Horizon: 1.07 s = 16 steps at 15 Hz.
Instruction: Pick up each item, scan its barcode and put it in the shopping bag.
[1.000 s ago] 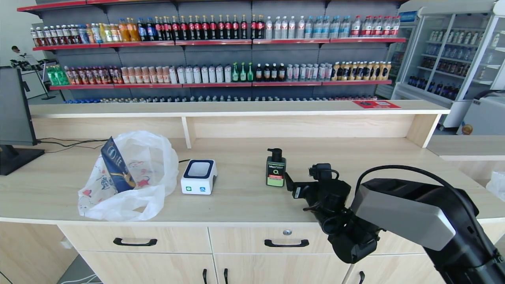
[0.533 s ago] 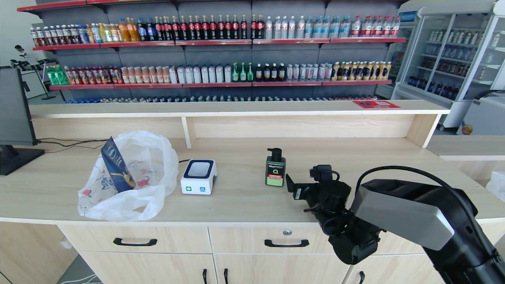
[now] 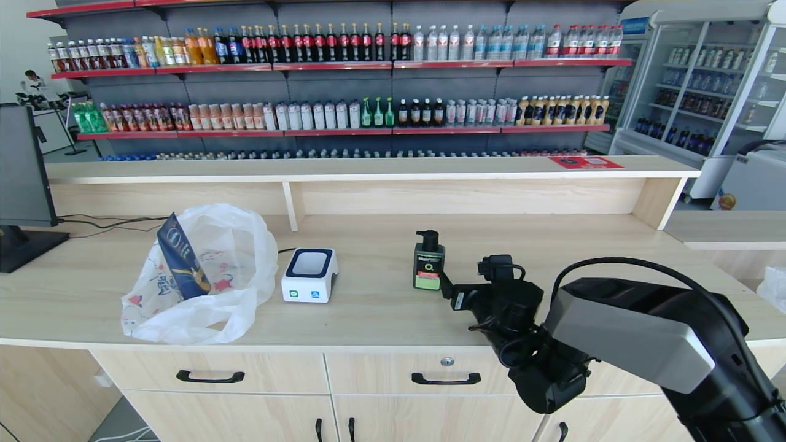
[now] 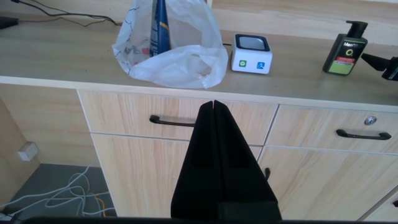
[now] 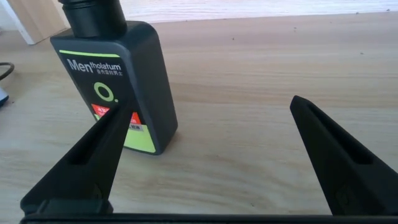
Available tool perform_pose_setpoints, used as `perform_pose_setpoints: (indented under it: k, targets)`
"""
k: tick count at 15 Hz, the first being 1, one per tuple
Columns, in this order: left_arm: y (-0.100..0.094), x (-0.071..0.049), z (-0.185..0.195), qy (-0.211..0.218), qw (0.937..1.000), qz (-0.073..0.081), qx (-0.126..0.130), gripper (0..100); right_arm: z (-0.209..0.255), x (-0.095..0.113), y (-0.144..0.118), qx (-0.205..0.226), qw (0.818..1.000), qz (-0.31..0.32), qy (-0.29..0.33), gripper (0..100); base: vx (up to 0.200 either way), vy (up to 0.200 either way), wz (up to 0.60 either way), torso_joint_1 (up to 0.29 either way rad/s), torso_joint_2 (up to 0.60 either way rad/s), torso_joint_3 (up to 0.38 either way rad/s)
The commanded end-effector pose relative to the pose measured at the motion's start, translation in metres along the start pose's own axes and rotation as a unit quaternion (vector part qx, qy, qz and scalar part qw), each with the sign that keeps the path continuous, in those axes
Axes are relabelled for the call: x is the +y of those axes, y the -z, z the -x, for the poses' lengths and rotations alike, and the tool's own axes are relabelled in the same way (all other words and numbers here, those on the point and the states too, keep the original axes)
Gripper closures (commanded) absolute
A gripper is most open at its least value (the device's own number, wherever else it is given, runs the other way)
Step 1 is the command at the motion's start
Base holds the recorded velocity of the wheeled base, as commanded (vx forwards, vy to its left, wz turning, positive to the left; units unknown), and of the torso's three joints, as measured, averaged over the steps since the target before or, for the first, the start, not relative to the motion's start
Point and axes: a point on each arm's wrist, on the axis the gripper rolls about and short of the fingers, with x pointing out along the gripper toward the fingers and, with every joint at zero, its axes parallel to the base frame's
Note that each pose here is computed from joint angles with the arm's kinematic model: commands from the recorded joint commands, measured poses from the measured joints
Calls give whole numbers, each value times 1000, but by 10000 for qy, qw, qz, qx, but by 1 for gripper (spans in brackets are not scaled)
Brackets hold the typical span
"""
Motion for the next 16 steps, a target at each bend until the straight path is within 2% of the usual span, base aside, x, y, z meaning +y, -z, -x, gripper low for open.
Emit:
perform_pose_setpoints:
  k: [1, 16]
  targets:
    - [0, 0, 0, 4, 10000, 2, 0, 100, -1, 5, 5, 2, 10000, -3, -51, 0, 0, 0, 0, 0, 0, 0]
    - [0, 0, 0, 4, 10000, 2, 0, 100, -24, 0, 9, -331, 9994, -92, 52, 0, 0, 0, 0, 0, 0, 0]
